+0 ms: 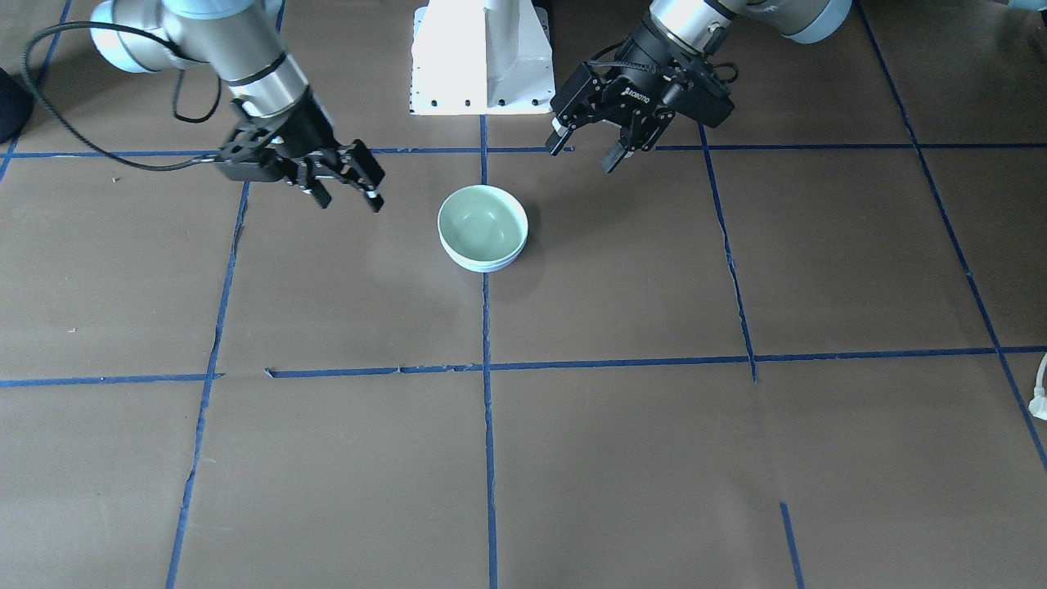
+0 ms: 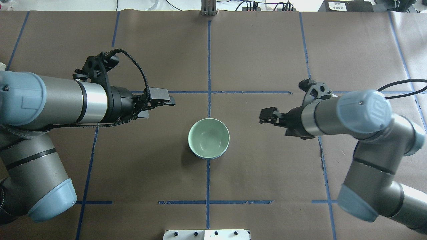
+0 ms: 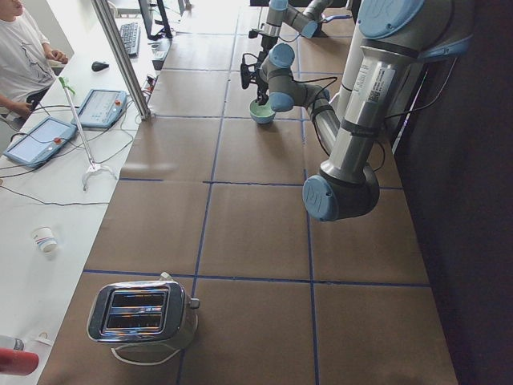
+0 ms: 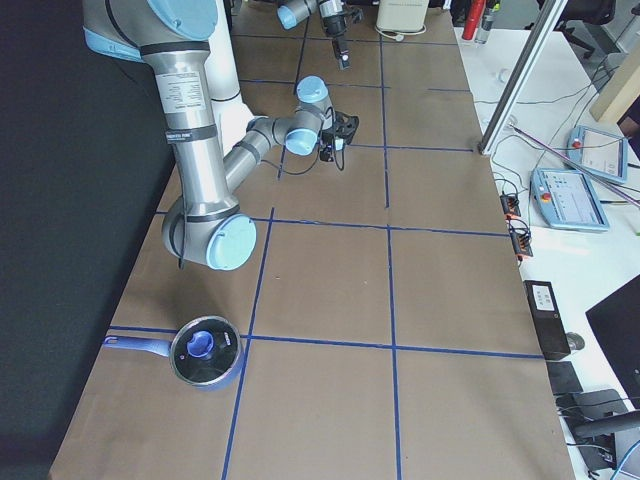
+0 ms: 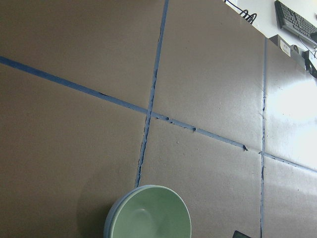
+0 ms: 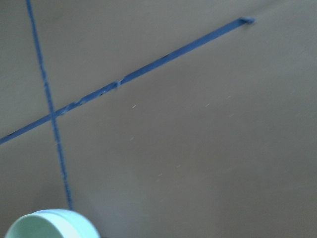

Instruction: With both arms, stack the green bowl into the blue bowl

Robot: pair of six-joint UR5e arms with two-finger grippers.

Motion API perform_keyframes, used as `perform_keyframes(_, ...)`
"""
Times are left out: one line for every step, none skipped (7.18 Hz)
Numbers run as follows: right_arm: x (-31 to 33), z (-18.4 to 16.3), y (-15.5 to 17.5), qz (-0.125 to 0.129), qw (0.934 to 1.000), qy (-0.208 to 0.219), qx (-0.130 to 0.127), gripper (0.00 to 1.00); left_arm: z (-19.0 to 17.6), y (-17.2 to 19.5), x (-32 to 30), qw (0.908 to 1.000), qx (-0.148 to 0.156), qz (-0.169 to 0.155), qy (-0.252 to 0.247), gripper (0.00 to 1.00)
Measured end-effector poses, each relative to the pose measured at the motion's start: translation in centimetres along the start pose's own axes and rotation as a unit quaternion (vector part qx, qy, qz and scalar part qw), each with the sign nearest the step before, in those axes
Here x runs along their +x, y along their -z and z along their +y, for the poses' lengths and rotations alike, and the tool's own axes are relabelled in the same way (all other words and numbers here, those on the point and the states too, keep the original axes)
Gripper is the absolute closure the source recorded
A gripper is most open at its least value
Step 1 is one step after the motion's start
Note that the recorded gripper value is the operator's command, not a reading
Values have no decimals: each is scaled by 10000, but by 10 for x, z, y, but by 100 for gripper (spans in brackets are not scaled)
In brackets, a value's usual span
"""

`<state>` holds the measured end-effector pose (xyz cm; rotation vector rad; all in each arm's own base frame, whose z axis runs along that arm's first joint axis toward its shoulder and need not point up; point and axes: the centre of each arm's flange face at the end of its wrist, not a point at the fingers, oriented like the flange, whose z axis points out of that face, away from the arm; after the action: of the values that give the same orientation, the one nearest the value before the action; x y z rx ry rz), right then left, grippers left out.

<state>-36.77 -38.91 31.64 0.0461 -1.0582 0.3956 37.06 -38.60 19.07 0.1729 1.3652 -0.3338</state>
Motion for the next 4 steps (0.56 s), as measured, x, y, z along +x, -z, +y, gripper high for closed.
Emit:
perform_keyframes(58, -42, 22, 299, 9984, 468, -55, 0, -10, 3, -18, 9996, -70, -179, -194, 0)
perform_keyframes(115, -84, 45, 560, 9935, 988, -92, 0, -27, 8, -48, 9968, -189, -515, -587, 0)
perform_keyframes(171, -124, 66, 744, 9871, 1410, -165, 0, -46, 16, -89, 9890, -338, -962, -1076, 0)
perform_keyframes(233, -169, 86, 833, 9811, 1727, -274, 0, -65, 30, -131, 9770, -514, -1380, -1543, 0)
